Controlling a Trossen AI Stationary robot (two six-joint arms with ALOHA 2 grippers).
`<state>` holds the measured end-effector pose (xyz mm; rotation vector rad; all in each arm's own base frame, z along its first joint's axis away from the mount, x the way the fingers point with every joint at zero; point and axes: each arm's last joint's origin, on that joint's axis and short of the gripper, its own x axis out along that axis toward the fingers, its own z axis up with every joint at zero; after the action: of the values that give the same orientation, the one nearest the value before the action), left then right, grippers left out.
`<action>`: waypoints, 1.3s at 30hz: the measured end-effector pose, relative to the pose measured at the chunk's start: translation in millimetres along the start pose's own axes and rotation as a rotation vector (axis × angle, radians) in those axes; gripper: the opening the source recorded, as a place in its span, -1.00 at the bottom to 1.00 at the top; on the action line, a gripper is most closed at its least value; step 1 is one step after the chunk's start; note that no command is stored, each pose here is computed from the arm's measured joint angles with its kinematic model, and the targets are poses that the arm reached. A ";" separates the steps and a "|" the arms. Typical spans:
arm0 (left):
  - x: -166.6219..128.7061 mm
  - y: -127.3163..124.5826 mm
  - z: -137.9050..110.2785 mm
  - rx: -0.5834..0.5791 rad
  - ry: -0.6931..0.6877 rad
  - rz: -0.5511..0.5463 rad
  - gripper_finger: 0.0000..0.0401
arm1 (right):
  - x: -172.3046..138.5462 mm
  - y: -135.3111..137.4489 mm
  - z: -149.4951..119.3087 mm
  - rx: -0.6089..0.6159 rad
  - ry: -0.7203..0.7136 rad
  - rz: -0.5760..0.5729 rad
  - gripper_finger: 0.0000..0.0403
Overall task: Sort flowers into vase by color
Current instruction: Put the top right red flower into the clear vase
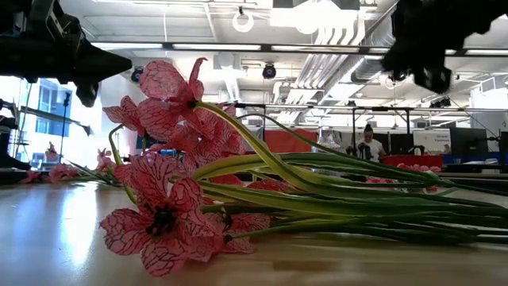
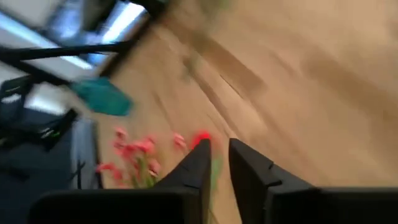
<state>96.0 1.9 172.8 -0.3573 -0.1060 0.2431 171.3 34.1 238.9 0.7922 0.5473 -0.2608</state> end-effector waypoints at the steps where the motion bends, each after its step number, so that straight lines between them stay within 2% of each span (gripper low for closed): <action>1: 0.0 0.0 -0.1 0.000 0.000 0.000 -1.00 | 5.4 -0.4 -6.1 0.053 0.037 -0.036 -0.67; 4: 0.0 0.0 -0.1 0.000 0.000 0.000 -1.00 | 20.1 4.6 -22.3 0.244 0.099 -0.093 -0.58; 7: 0.0 0.0 0.0 0.000 0.000 0.000 -1.00 | 31.2 9.8 -34.3 0.364 0.153 -0.172 -0.55; 10: 0.0 0.1 -0.1 0.000 0.000 0.000 -1.00 | 35.3 7.0 -38.1 0.467 0.187 -0.357 -0.55; 14: 0.0 0.0 0.0 0.000 0.000 0.000 -1.00 | 34.1 -7.9 -35.3 0.618 0.182 -0.697 -0.55; 18: 0.0 0.0 -0.1 0.000 0.000 0.000 -1.00 | 39.8 -20.2 -26.2 0.720 0.131 -0.844 -0.54; 22: 0.0 0.0 0.0 0.000 0.000 0.000 -1.00 | 52.3 -34.8 -16.3 0.787 0.113 -0.866 -0.54; 32: 0.0 0.0 0.0 0.000 0.000 0.000 -1.00 | 57.1 -59.5 4.0 0.726 0.185 -0.902 -0.54; 39: 0.0 0.0 -0.1 0.000 0.000 0.000 -1.00 | 63.9 -51.2 3.5 0.739 0.244 -0.782 -0.54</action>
<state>96.0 2.0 172.7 -0.3576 -0.1058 0.2434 204.2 -4.6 174.6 1.3053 1.0056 -1.1444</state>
